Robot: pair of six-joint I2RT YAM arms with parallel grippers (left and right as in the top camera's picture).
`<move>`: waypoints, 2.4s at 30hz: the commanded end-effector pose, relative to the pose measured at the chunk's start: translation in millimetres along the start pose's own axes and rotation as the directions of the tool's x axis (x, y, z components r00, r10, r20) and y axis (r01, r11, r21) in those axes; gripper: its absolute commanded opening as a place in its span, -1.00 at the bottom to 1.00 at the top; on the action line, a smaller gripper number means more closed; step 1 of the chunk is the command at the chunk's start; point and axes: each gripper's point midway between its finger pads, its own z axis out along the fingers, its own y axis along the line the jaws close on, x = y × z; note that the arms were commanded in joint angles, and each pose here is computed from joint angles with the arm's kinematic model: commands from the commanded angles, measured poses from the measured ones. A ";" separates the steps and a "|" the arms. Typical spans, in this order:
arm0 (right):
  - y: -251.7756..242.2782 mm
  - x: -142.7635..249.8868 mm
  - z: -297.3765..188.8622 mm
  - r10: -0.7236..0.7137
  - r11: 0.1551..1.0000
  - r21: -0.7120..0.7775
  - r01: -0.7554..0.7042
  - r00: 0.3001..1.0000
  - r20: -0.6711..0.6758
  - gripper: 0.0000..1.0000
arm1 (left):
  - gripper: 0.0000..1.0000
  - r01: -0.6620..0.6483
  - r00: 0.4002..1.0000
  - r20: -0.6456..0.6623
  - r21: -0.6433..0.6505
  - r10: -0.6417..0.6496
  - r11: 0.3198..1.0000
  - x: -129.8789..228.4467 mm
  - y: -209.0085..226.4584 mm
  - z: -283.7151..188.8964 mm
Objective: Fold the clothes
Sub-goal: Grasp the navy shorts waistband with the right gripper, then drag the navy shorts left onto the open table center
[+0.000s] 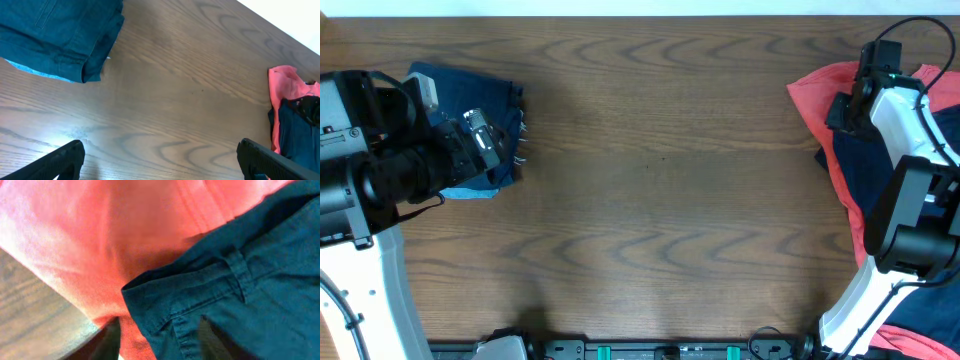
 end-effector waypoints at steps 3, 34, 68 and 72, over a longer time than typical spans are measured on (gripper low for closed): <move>11.1 18.5 28.2 -0.007 0.997 -0.082 0.001 0.996 -0.084 0.23 | 0.96 -0.011 1.000 0.006 -0.003 0.011 1.000 -2.4 0.5 -1.6; -32.1 -25.9 -52.6 0.202 0.926 -0.330 -0.183 0.979 0.024 -0.97 | 0.96 -0.016 1.000 0.019 0.000 0.016 1.000 -2.5 -0.6 -4.7; 263.0 137.9 -374.3 -0.325 0.548 -0.565 0.617 0.779 0.536 0.54 | 0.96 -0.127 0.910 0.393 -0.041 0.133 0.991 -22.5 -23.6 -98.4; 223.4 103.5 -385.3 -0.228 0.616 -0.557 0.557 0.803 0.551 0.49 | 0.96 -0.164 0.947 0.285 0.037 0.147 0.986 -18.9 -35.5 -72.1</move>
